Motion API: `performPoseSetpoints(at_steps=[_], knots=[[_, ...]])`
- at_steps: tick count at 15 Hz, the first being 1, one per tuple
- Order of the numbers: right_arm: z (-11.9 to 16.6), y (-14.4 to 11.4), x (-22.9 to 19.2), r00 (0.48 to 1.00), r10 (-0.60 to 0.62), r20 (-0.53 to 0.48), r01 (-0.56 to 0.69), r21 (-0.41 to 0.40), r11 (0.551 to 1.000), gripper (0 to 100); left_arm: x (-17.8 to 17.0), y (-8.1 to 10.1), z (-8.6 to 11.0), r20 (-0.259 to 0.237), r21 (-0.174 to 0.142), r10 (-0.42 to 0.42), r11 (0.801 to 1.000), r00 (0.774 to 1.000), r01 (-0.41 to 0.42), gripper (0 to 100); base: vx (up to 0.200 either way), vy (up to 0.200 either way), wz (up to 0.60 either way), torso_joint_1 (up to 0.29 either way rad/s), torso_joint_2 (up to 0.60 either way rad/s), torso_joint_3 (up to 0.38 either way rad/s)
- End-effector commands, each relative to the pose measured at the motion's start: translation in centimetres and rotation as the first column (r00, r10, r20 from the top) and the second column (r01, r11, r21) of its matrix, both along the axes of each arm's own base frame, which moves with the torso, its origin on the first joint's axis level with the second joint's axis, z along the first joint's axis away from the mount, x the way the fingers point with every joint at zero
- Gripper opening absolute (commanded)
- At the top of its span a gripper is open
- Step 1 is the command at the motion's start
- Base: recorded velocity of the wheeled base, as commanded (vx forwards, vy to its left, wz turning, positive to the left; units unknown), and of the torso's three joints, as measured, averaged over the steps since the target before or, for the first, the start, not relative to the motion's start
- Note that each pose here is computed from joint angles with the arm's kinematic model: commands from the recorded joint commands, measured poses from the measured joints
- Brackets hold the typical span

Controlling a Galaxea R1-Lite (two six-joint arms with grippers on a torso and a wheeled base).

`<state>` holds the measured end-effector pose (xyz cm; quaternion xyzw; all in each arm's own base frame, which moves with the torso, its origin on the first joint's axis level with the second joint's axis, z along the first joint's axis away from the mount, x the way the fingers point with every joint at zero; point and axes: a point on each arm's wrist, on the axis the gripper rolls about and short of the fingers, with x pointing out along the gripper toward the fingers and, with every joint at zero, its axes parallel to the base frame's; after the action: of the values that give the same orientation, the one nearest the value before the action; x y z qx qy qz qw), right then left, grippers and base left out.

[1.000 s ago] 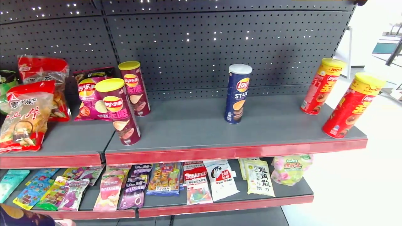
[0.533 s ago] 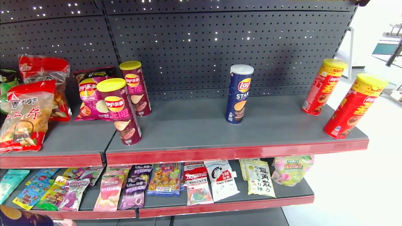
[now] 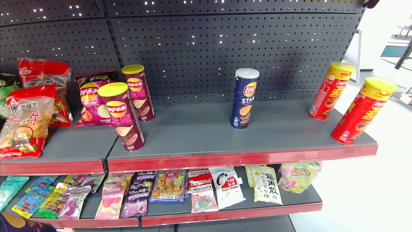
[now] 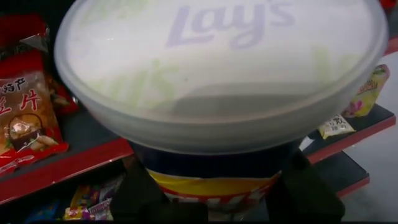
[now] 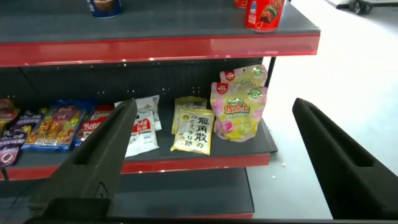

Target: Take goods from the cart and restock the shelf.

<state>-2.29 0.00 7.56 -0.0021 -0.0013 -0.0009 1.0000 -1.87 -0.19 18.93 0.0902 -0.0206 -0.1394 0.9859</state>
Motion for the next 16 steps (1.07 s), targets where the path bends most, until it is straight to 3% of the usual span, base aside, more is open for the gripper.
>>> performPoseSetpoints(at_steps=[1, 16], knots=[[0.0, 0.0, 0.0, 1.000, 0.002, -0.001, -0.002, 0.000, 1.000, 100, 0.0, 0.0, -0.1, -0.004, 0.000, 0.000, 1.000, 1.000, 0.000, 0, 0.200, 0.000, 0.00, -0.007, -0.01, 0.007], [0.0, 0.0, 0.0, 1.000, 0.003, -0.001, -0.003, 0.001, 1.000, 100, -1.0, 0.1, -1.2, 0.007, -0.002, 0.002, 1.000, 1.000, -0.002, 0, 0.013, 0.000, 0.00, 0.000, 0.00, 0.000]])
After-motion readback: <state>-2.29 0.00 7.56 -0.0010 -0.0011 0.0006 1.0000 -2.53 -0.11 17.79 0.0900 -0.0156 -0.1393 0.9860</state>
